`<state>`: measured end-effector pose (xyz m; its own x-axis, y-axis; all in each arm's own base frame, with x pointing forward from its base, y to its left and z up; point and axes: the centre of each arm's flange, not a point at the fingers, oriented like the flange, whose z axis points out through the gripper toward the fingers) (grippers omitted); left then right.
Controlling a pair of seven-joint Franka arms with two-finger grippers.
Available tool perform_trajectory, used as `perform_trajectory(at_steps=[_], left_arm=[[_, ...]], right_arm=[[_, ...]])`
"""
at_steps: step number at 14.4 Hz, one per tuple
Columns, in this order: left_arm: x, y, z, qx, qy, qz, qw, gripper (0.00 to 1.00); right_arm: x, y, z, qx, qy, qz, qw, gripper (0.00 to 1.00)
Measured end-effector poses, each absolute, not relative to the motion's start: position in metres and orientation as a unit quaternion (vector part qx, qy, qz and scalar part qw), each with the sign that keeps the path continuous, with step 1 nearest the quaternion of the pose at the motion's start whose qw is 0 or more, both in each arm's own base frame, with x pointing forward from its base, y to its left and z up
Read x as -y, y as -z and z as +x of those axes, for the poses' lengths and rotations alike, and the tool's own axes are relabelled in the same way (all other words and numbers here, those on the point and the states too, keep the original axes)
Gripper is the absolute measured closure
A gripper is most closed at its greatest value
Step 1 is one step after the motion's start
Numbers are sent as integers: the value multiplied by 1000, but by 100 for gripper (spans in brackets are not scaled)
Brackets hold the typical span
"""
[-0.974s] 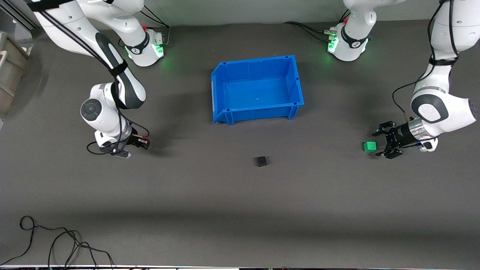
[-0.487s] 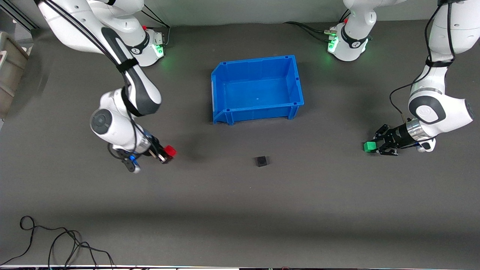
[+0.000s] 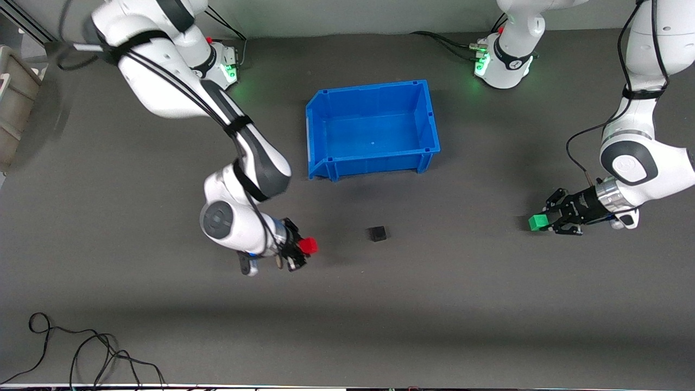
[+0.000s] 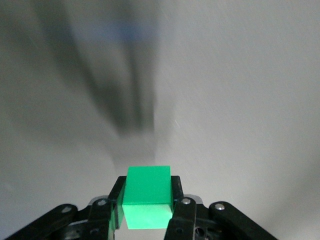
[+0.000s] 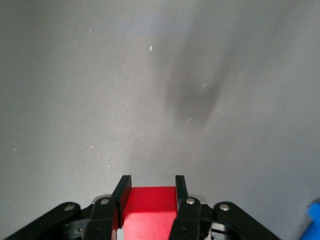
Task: Attach green and red cubes to black cube
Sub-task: 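Carry the red cube with the right gripper toward the black cube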
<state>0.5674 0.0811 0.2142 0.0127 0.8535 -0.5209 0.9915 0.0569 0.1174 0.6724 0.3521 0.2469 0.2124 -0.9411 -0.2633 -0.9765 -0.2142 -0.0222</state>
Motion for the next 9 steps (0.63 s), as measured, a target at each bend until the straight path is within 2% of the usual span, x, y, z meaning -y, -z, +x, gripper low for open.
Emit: perform_trajectory(at_steps=[4, 9], left_arm=[[29, -239, 597, -667, 162, 689, 232, 63], [153, -234, 588, -657, 152, 708, 211, 63]], right_arm=[[-395, -193, 661, -657, -98, -745, 63, 60], [-421, -195, 652, -720, -106, -684, 56, 60]])
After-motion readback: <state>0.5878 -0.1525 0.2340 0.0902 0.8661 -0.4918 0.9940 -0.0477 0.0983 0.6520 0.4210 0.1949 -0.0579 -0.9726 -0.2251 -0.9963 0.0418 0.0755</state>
